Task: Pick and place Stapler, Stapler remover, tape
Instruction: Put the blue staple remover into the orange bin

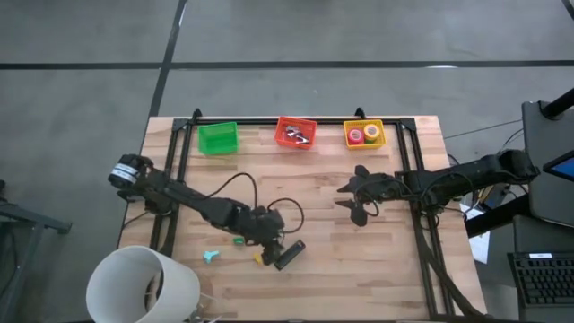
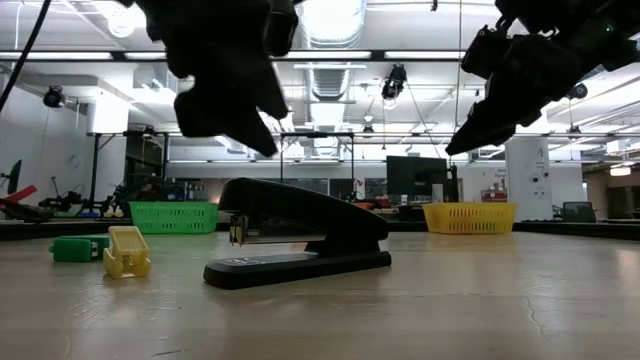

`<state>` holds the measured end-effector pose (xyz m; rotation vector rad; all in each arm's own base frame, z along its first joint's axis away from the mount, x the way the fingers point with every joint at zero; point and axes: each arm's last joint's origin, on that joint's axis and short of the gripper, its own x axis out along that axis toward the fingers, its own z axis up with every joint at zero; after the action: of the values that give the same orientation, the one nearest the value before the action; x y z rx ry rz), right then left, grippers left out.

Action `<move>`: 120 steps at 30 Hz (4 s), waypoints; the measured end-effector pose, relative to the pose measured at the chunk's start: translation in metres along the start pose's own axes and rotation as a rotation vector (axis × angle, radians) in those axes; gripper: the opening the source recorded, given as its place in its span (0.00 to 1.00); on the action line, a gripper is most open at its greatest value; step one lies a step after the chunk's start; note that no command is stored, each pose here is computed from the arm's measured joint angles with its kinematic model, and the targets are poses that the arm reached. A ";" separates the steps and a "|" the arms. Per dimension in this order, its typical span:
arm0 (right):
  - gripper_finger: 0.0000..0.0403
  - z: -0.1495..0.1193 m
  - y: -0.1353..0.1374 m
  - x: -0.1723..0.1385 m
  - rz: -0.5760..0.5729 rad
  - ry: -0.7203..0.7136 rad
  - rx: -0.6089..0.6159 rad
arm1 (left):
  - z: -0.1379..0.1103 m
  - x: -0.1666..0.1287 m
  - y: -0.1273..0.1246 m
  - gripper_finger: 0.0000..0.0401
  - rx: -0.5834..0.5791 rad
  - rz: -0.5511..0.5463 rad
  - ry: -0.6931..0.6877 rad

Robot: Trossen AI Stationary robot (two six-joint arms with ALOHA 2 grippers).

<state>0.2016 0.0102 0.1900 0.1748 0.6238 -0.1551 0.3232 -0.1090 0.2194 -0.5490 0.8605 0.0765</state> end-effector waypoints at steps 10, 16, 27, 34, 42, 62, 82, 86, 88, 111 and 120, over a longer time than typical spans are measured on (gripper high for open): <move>0.49 -0.005 -0.001 0.001 -0.003 0.016 0.010 | -0.015 -0.029 0.009 0.52 0.000 0.224 0.291; 0.49 -0.005 -0.001 0.001 -0.003 0.014 0.021 | -0.027 -0.049 0.016 0.52 -0.039 0.196 0.352; 0.49 -0.006 -0.001 0.001 -0.004 0.017 0.021 | -0.084 -0.079 0.064 0.52 -0.400 0.207 0.541; 0.49 -0.007 -0.002 0.002 -0.005 0.021 0.020 | -0.112 -0.091 0.088 0.52 -0.607 0.197 0.626; 0.49 -0.007 -0.002 0.002 -0.005 0.021 0.020 | -0.125 -0.082 0.094 0.52 -0.713 0.076 0.619; 0.47 -0.008 -0.002 0.002 -0.006 0.024 0.019 | -0.130 -0.076 0.094 0.38 -0.724 0.059 0.588; 0.43 -0.009 -0.002 0.002 -0.007 0.025 0.019 | -0.139 -0.078 0.085 0.37 -0.731 0.068 0.601; 0.42 -0.009 -0.002 0.002 -0.006 0.025 0.019 | -0.139 -0.078 0.085 0.37 -0.730 0.064 0.596; 0.41 -0.009 -0.002 0.002 -0.007 0.025 0.019 | -0.141 -0.076 0.087 0.36 -0.731 0.066 0.599; 0.32 -0.009 -0.002 0.002 -0.007 0.025 0.012 | -0.147 -0.071 0.091 0.06 -0.699 0.001 0.623; 0.29 -0.009 -0.002 0.002 -0.007 0.025 0.011 | -0.140 -0.069 0.087 0.01 -0.587 -0.048 0.484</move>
<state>0.1978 0.0099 0.1815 0.1857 0.6482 -0.1633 0.1559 -0.0919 0.1593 -1.1686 1.3041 0.1582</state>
